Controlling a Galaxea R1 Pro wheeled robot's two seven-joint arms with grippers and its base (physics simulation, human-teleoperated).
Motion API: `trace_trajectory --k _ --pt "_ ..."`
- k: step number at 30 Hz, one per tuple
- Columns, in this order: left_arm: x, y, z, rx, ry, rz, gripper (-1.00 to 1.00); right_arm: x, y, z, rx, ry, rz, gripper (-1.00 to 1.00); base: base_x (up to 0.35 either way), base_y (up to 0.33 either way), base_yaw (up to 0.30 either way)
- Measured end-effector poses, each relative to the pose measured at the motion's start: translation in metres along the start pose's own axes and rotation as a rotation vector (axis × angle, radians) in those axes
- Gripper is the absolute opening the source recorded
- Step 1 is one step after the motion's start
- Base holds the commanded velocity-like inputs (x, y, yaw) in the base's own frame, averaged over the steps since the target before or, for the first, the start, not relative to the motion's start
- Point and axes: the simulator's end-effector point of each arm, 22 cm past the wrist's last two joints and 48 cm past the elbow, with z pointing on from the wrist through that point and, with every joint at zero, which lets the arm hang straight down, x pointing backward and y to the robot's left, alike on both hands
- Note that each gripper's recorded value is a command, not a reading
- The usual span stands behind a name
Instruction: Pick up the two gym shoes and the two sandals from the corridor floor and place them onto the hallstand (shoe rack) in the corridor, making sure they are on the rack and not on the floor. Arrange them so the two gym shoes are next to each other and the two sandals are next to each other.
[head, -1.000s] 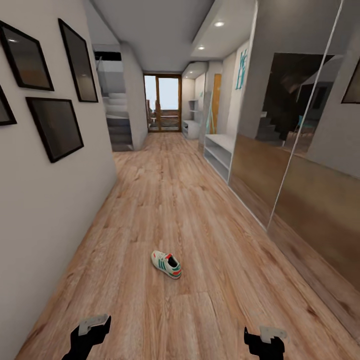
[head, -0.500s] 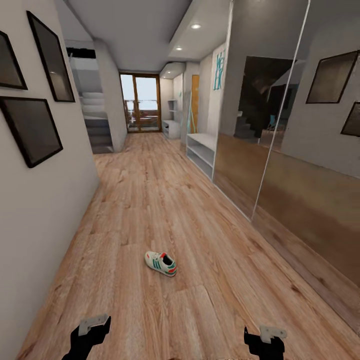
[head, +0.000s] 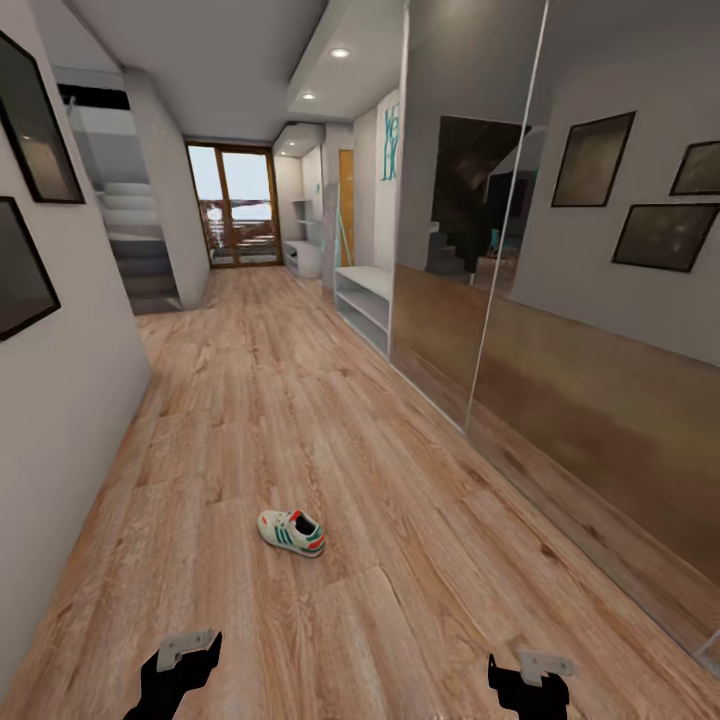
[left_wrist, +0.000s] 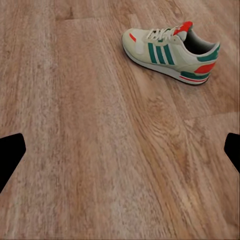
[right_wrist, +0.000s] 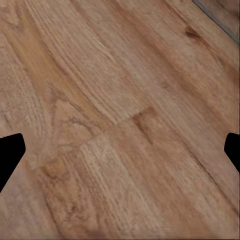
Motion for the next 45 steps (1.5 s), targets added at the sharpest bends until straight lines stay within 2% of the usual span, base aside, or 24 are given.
trace_trajectory --k 21,45 --pt "-0.0003 0.0012 0.0002 -0.002 0.0 0.001 1.0 0.0002 0.0007 -0.0001 0.0 0.0 0.001 1.0 -0.189 0.078 -0.259" --pt "0.0002 0.0013 0.0 0.0 0.002 0.007 1.0 0.0001 -0.0011 0.0003 -0.005 -0.001 -0.008 1.0 -0.004 0.002 -0.012"
